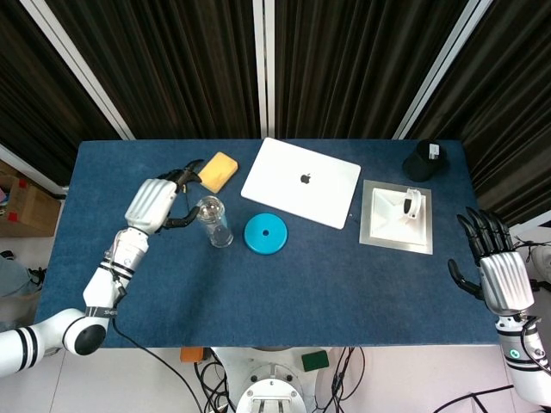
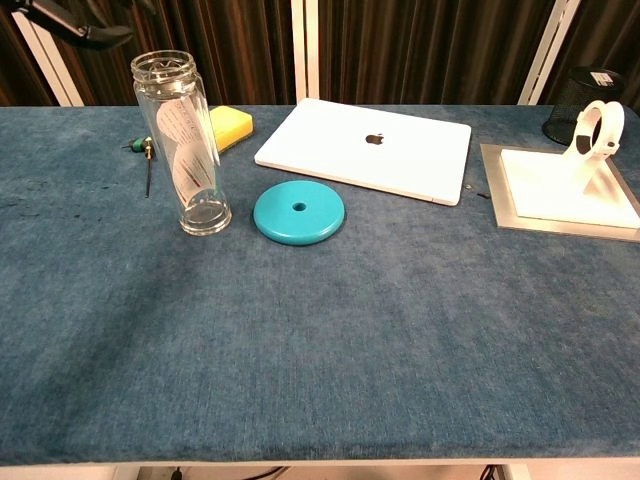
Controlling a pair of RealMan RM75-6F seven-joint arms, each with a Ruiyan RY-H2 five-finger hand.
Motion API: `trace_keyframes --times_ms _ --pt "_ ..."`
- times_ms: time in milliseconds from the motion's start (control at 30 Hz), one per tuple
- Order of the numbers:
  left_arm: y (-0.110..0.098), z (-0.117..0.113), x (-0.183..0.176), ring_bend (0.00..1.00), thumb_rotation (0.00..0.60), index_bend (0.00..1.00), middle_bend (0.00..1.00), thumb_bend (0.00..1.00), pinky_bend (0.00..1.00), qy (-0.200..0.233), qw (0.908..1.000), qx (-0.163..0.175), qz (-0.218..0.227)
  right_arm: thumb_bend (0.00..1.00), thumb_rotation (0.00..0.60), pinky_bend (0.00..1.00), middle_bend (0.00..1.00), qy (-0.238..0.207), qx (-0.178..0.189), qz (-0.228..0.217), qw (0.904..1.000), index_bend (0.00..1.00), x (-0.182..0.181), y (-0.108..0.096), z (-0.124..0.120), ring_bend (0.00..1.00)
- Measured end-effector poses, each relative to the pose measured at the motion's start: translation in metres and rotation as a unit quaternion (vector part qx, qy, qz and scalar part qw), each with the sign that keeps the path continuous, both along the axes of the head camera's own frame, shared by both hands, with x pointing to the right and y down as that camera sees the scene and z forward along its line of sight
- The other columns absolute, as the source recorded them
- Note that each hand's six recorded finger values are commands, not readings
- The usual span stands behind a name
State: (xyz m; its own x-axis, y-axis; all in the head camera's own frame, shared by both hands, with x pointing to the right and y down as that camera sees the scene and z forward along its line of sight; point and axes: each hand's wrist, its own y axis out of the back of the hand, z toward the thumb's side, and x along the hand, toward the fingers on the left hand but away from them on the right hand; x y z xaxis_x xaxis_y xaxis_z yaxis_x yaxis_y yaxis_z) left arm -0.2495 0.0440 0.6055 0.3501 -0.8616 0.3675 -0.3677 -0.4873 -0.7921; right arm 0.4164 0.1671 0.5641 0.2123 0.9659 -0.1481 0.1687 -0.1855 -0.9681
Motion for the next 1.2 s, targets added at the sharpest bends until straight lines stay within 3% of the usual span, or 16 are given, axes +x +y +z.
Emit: trace_keyframes --times_ms 100,300,500,1200 --pt "0.005 -0.002 -0.003 0.17 0.308 0.32 0.23 0.15 0.27 -0.003 0.9999 0.001 0.01 0.38 0.6 0.01 0.0 0.0 0.0 -0.002 1.0 0.0 -0.001 0.0 0.0 0.0" --pt "0.023 0.004 -0.001 0.04 0.151 0.36 0.11 0.08 0.16 -0.01 0.9979 -0.026 0.058 0.38 0.6 0.01 0.0 -0.001 0.0 -0.003 1.0 0.0 -0.003 0.0 0.0 0.0" --pt "0.03 0.011 -0.001 0.03 0.138 0.37 0.09 0.08 0.15 -0.011 0.9965 -0.034 0.076 0.38 0.6 0.01 0.0 0.001 0.001 -0.002 1.0 0.0 -0.003 0.0 -0.001 0.0" --pt "0.024 0.023 0.005 0.03 0.145 0.43 0.08 0.07 0.15 -0.015 0.9958 -0.041 0.08 0.38 0.6 0.01 0.0 0.002 -0.003 0.001 1.0 0.0 0.0 0.0 0.001 0.0"
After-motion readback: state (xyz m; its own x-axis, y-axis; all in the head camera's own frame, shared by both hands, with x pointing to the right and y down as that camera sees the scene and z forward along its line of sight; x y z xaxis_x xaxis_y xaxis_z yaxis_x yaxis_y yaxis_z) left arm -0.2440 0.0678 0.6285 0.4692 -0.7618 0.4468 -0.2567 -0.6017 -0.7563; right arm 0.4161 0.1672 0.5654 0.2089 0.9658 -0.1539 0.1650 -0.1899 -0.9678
